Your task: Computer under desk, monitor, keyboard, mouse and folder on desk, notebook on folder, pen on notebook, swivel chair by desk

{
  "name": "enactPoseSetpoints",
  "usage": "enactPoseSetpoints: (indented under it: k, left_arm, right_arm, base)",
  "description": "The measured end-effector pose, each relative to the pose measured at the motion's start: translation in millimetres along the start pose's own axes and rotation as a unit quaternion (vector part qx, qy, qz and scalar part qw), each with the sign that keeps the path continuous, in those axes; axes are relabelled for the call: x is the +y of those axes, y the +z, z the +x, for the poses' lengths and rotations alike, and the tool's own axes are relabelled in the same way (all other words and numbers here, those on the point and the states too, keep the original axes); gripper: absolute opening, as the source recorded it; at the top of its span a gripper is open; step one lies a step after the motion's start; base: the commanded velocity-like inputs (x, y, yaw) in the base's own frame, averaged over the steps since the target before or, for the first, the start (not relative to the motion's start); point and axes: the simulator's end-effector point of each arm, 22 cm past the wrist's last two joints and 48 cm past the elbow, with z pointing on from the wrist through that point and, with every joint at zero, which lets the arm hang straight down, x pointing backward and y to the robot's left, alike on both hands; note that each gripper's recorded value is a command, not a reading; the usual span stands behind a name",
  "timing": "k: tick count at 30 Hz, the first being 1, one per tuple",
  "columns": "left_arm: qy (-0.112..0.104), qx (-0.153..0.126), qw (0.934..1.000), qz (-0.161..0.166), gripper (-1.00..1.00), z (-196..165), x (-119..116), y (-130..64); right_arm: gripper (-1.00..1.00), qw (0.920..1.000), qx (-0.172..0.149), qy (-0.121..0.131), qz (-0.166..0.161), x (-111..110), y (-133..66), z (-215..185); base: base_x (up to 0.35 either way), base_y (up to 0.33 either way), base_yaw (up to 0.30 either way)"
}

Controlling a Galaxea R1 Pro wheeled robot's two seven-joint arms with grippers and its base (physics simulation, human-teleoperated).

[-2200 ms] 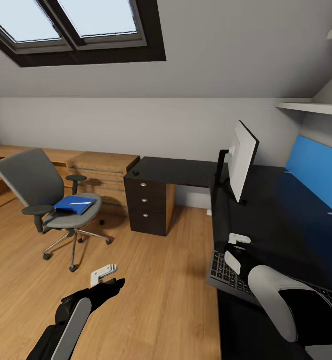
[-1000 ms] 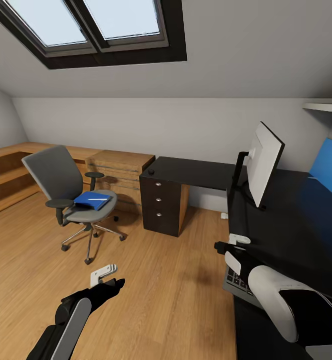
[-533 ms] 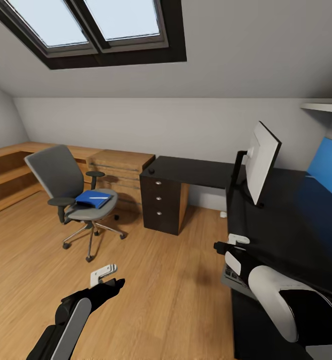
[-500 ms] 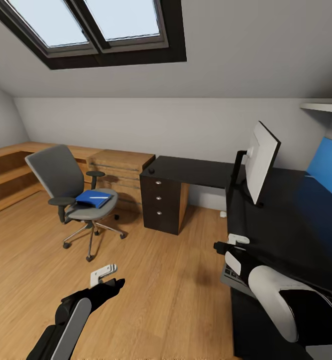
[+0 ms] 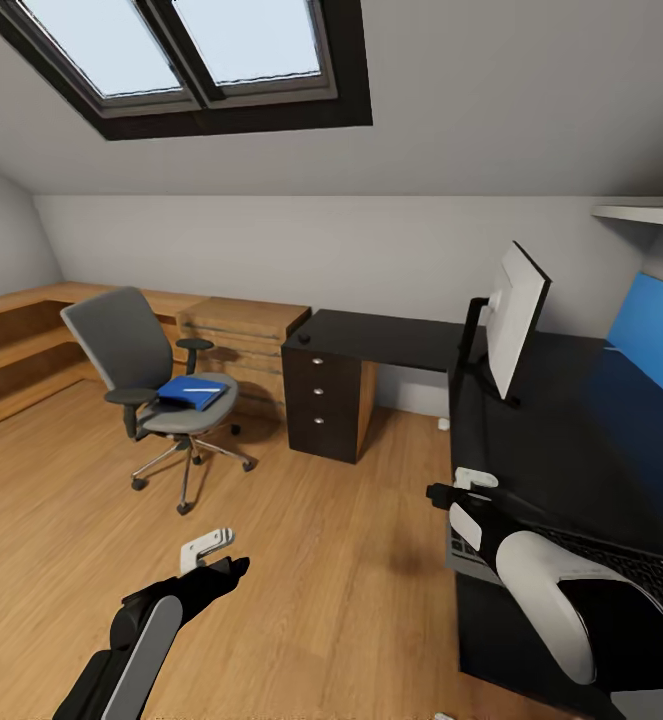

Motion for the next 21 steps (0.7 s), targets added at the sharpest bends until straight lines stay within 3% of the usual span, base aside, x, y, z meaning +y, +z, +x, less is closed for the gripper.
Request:
enactPoseSetpoints:
  k: [21]
  left_arm:
    - [0.000, 0.000, 1.0000, 0.000, 1.00, 0.0, -0.1, -0.1]
  right_arm:
    - [1.00, 1.0000, 0.000, 0.000, 0.000, -0.1, -0.1, 0.2]
  base:
    - [-0.159, 0.000, 0.000]
